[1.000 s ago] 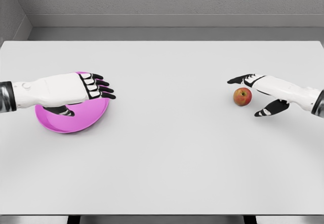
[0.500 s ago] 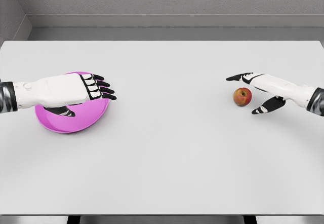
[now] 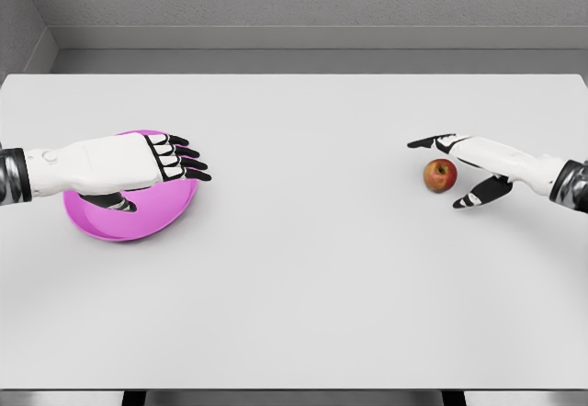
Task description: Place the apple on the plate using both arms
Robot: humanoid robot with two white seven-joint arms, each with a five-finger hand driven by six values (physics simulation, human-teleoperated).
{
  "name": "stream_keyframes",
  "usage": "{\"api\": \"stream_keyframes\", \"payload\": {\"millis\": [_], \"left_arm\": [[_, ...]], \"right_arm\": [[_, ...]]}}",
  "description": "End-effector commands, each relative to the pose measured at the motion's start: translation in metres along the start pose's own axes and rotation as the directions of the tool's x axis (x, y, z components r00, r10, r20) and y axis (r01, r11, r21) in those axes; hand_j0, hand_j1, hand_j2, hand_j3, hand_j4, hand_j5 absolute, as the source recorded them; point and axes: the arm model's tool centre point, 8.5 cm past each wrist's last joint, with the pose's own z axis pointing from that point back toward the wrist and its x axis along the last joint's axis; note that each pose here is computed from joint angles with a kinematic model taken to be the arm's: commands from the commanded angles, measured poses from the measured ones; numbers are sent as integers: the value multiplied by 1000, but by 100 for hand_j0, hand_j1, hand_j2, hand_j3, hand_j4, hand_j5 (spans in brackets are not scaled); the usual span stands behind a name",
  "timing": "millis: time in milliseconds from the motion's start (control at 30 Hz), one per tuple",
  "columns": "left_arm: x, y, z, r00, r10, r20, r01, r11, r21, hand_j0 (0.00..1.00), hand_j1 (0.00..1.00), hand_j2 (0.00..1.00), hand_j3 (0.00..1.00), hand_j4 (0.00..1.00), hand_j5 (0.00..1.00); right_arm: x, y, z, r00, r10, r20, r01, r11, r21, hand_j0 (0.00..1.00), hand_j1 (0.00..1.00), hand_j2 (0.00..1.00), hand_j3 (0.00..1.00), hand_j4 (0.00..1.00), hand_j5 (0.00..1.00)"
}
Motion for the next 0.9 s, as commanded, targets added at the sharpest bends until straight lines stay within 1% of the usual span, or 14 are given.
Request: {"api": "stream_keyframes", "payload": {"millis": [0,200,367,433,667,767,833,867], "left_arm": [[0,0,0,1000,4,-1,-4,1000,2,100,100,100,100,100,100],[0,0,0,1000,4,-1,-4,1000,2,100,100,100,100,100,100],[0,0,0,1000,4,-1,-4,1000,2,100,100,100,100,100,100],[0,0,0,1000,4,-1,-4,1000,2,100,100,100,100,100,100],[0,0,0,1000,4,-1,-4,1000,2,100,100,100,100,100,100],[0,0,0,1000,4,-1,-4,1000,2,100,100,100,100,100,100],[0,0,0,1000,4,-1,-4,1000,2,100,100,100,100,100,100],[0,0,0,1000,4,-1,-4,1000,2,100,100,100,100,100,100]], "right_arm": [[0,-1,0,1000,-6,2,6,1000,-5,100,100,100,100,100,100],[-5,0,-1,1000,-19,-11,18,1000,-6,100,100,100,100,100,100],[-7,5,-3,999,-31,-16,31,1000,3,100,100,100,100,100,100],[-7,3,-4,999,-28,-15,28,1000,1,100,100,100,100,100,100],[-7,4,-4,999,-28,-16,28,1000,3,100,100,100,100,100,100],[-8,4,-5,1000,-13,-26,13,1000,15,100,100,100,100,100,100],[-17,4,-2,998,-30,-52,30,999,14,100,100,100,100,100,100],[-17,4,-2,998,-26,-55,27,1000,16,100,100,100,100,100,100]]}}
